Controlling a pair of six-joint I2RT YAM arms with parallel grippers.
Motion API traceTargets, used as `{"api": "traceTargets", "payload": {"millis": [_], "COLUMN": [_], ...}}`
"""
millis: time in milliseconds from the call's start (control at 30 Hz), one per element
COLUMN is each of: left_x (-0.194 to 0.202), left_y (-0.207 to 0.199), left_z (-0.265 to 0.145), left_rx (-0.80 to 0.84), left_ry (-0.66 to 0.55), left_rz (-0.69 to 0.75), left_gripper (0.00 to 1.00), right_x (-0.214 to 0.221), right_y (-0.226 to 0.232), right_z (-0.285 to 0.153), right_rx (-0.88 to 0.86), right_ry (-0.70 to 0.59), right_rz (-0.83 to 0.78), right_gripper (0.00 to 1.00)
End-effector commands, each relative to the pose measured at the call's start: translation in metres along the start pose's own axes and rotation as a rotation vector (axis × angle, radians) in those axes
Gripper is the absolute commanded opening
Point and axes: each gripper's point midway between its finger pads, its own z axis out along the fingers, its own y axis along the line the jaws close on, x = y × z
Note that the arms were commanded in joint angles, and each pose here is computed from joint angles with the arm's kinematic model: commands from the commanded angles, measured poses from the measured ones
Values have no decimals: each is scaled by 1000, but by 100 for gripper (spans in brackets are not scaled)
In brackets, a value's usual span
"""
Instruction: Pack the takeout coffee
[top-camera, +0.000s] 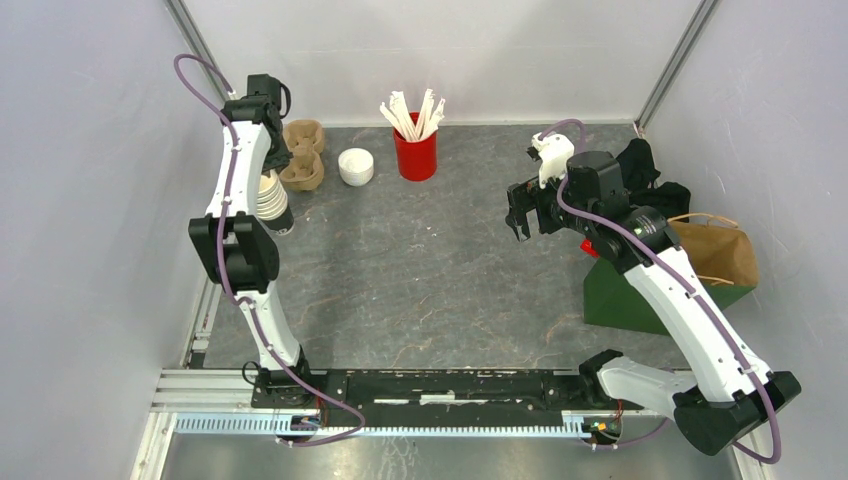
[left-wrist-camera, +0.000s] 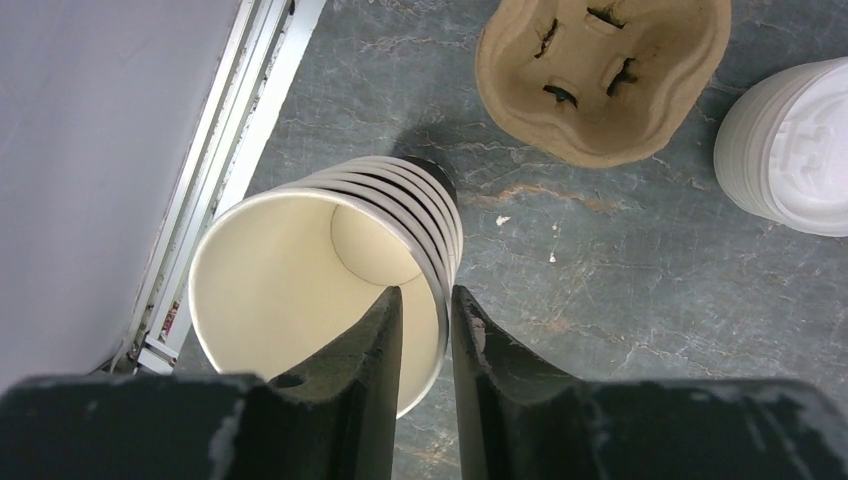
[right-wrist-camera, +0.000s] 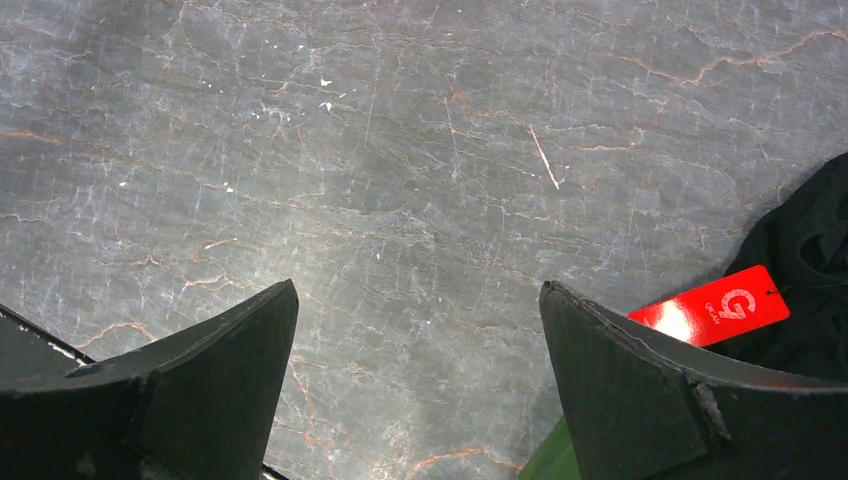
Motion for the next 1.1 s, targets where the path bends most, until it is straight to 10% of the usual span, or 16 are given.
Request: {"api": "traceTargets", "payload": {"millis": [0, 1067], "left_x": [-14, -32], "left_y": [2, 27], "left_z": [-5, -57], "left_rx": [10, -15], "left_ry": [-49, -142], "left_rz": [13, -16], "left_gripper": [29, 2], "right_x": [-9, -23], "right_y": [0, 3], "right_z": [-3, -8], "right_rx": [1, -18], "right_ry": [-50, -83], "right_rz": [2, 13], "right_gripper": [98, 98]}}
